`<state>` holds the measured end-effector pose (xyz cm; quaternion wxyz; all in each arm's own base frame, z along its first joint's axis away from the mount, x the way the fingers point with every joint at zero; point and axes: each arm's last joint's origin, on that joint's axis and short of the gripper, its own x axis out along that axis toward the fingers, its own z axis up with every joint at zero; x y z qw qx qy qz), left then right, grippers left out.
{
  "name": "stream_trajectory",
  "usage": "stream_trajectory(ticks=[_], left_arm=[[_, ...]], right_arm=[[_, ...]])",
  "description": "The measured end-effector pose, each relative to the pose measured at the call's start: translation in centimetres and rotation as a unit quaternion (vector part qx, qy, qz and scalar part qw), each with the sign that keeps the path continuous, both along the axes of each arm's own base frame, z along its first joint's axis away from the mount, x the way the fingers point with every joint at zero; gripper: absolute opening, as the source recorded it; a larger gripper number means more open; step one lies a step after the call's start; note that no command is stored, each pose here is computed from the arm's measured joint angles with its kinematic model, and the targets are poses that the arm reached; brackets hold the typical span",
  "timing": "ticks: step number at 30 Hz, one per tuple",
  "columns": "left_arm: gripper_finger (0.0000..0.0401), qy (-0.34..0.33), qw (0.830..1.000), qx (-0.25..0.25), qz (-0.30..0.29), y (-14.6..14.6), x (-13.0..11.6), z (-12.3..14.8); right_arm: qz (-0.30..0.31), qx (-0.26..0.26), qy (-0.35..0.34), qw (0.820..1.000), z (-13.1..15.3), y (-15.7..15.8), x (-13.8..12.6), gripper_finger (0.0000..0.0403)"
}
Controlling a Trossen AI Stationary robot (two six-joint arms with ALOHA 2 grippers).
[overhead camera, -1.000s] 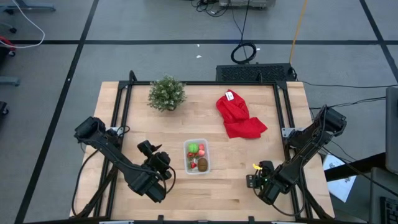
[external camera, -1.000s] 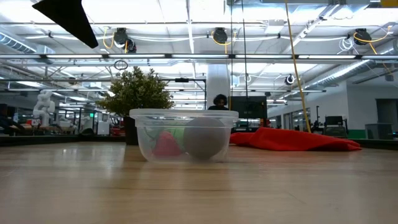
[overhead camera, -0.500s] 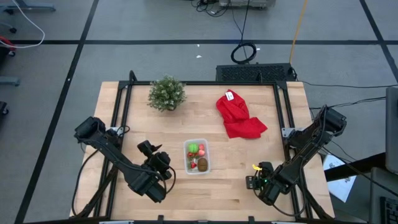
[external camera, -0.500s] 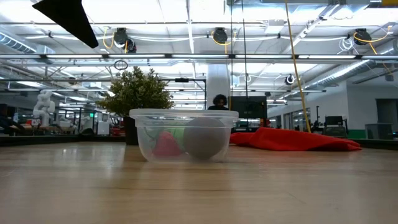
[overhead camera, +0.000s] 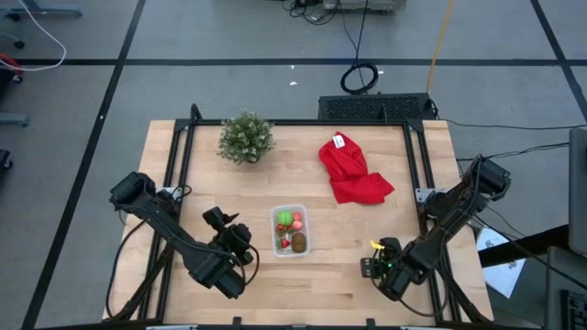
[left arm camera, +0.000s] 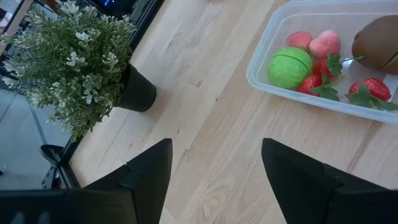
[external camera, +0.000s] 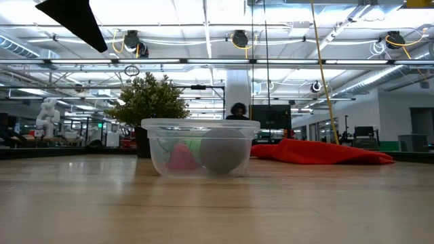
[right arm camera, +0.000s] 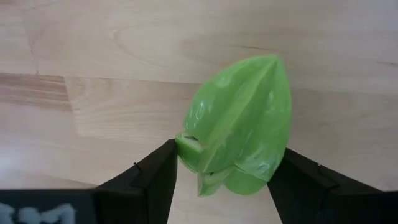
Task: Pick and placing Produce into tupperware
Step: Put the green starfruit into the transparent bin
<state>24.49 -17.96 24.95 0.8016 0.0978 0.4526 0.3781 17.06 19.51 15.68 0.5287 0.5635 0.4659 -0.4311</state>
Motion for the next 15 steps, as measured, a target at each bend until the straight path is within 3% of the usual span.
stream_trajectory(ticks=[15], left_arm=[[0.0253, 0.0, 1.0, 0.0, 0.0, 0.0, 0.0, 0.0]], right_arm=[[0.015, 0.014, -0.019, 1.0, 0.15, -0.13, 0.82, 0.021]])
